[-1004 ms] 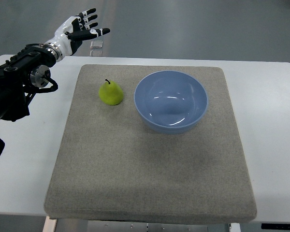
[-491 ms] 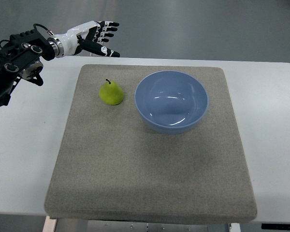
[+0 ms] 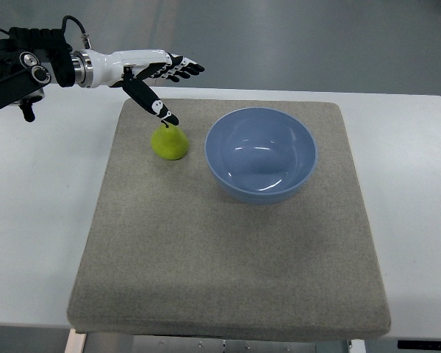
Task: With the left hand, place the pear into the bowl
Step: 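Reach the open left hand forward over the green pear, then lower the left hand around the green pear and close the fingers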
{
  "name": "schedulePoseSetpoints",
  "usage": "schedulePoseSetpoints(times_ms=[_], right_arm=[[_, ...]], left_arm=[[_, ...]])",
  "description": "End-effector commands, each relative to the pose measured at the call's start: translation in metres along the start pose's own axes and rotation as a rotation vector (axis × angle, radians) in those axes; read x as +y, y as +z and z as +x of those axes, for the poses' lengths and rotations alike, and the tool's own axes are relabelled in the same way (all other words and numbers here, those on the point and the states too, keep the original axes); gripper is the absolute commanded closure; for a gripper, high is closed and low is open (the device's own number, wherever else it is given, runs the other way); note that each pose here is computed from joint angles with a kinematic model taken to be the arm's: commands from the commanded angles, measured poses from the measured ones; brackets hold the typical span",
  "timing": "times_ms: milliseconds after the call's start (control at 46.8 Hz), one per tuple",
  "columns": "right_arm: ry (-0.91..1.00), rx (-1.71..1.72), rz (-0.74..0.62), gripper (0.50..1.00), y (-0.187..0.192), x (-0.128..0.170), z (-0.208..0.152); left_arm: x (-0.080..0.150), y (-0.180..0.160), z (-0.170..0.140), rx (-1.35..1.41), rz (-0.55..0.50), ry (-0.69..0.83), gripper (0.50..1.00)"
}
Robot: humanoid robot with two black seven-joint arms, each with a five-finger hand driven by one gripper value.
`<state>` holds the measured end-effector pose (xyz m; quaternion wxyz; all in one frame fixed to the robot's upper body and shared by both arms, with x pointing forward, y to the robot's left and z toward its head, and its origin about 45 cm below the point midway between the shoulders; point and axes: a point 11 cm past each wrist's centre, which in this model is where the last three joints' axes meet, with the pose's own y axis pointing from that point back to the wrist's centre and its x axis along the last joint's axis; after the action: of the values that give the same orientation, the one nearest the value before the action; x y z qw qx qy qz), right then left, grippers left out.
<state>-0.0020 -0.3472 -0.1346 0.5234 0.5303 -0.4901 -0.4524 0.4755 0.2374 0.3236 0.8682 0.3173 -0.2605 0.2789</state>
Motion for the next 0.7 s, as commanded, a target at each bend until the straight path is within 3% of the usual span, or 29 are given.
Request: schedulePoseSetpoints(times_ms=[0, 384, 683], right_arm=[[0.000, 0.000, 0.000, 0.574, 0.000, 0.000, 0.000], [0.000, 0.000, 0.000, 0.574, 0.000, 0.000, 0.000], [0.002, 0.000, 0.000, 0.574, 0.000, 0.000, 0.000]], left_arm=[[0.000, 0.001, 0.002, -0.084, 0.027, -0.016, 0.510], [-0.001, -0.002, -0.010, -0.391, 0.144, -0.176, 0.512], [-0.014, 0.005, -0.019, -0.515, 0.138, -0.197, 0.516]])
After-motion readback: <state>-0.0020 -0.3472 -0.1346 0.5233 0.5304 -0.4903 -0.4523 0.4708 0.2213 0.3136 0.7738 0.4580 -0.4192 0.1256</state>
